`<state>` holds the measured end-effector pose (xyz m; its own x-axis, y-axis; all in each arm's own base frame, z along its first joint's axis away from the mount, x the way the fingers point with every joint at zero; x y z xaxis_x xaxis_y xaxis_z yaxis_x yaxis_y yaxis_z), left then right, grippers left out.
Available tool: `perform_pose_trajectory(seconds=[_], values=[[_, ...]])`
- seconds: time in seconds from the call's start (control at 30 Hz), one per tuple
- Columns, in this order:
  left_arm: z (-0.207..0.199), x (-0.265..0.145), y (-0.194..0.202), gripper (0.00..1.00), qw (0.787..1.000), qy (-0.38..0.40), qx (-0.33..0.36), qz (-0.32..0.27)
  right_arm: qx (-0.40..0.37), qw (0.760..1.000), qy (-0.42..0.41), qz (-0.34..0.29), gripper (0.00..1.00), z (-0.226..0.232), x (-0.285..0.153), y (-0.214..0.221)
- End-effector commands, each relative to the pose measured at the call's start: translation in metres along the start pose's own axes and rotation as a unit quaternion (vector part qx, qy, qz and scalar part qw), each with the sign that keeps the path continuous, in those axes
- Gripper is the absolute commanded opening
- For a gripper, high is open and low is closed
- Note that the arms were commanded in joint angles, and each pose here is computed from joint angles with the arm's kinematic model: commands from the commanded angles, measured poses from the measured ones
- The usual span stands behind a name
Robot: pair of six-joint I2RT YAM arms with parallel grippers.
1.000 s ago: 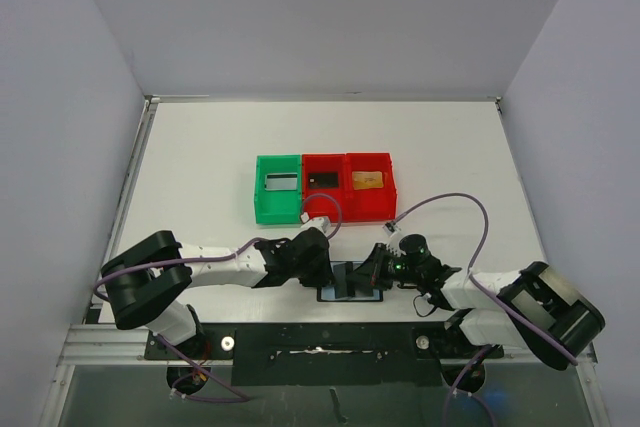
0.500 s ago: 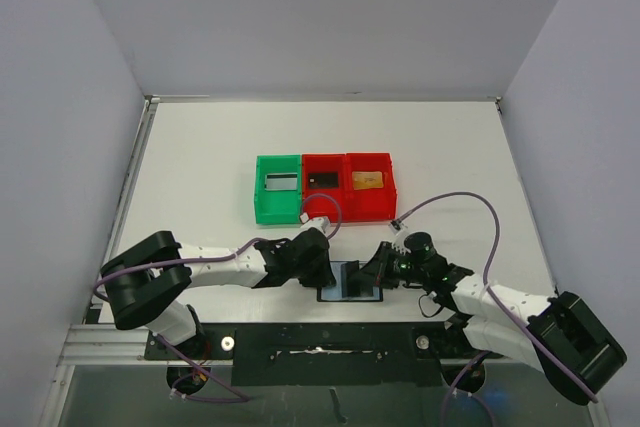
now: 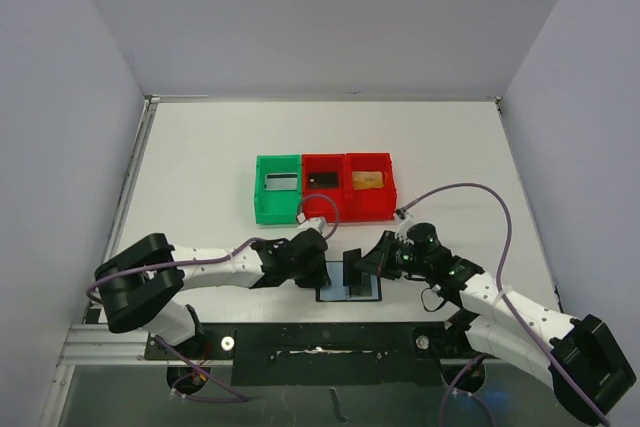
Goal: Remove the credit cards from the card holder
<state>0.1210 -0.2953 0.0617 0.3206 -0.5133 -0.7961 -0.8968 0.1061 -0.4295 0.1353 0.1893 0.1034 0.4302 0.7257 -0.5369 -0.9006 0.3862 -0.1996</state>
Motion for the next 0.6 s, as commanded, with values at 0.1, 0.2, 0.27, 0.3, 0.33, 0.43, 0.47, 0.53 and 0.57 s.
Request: perform_pose_trajectory(seconds=[0.1, 0.2, 0.27, 0.3, 0.33, 0.43, 0.47, 0.53, 0.57], values=[[-0.005, -0.020, -0.016, 0.03, 0.999, -0.010, 0.014, -0.032, 0.018, 0.999, 0.020, 0.025, 0.00, -0.013, 0.016, 0.004], [-0.006, -0.027, -0.020, 0.09, 0.999, -0.006, 0.013, -0.042, 0.023, 0.999, 0.027, 0.039, 0.00, -0.023, 0.023, 0.010], [-0.007, -0.032, -0.022, 0.11, 0.999, -0.003, 0.012, -0.051, 0.023, 0.998, 0.032, 0.044, 0.00, -0.026, 0.027, 0.011], [-0.008, -0.034, -0.023, 0.13, 0.998, -0.001, 0.011, -0.055, 0.022, 0.998, 0.035, 0.046, 0.00, -0.027, 0.028, 0.012], [-0.009, -0.037, -0.025, 0.15, 0.998, 0.003, 0.010, -0.061, 0.022, 0.998, 0.035, 0.048, 0.00, -0.027, 0.029, 0.012], [-0.011, -0.046, -0.031, 0.20, 0.997, 0.010, 0.009, -0.079, 0.016, 0.998, 0.028, 0.049, 0.00, -0.021, 0.030, 0.011], [-0.011, -0.049, -0.032, 0.22, 0.996, 0.012, 0.009, -0.085, 0.013, 0.998, 0.028, 0.048, 0.00, -0.019, 0.030, 0.010], [-0.009, -0.055, -0.036, 0.25, 0.995, 0.009, 0.008, -0.098, 0.007, 0.998, 0.032, 0.044, 0.00, -0.017, 0.028, 0.009], [-0.008, -0.058, -0.037, 0.27, 0.995, 0.007, 0.007, -0.104, 0.003, 0.998, 0.036, 0.042, 0.00, -0.016, 0.027, 0.007]])
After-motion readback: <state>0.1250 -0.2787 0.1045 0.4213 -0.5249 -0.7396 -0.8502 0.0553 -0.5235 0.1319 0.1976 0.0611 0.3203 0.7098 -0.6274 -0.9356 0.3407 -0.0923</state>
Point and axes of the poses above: each gripper's point midway between its finger pads, its own x axis out along the fingers, its own z axis along the line the jaws close on, y = z × x, the point moved 5 cm from there along -x, back along the fingers, and after that the axes turned 9 degrees about x, right-handed, at the moved point
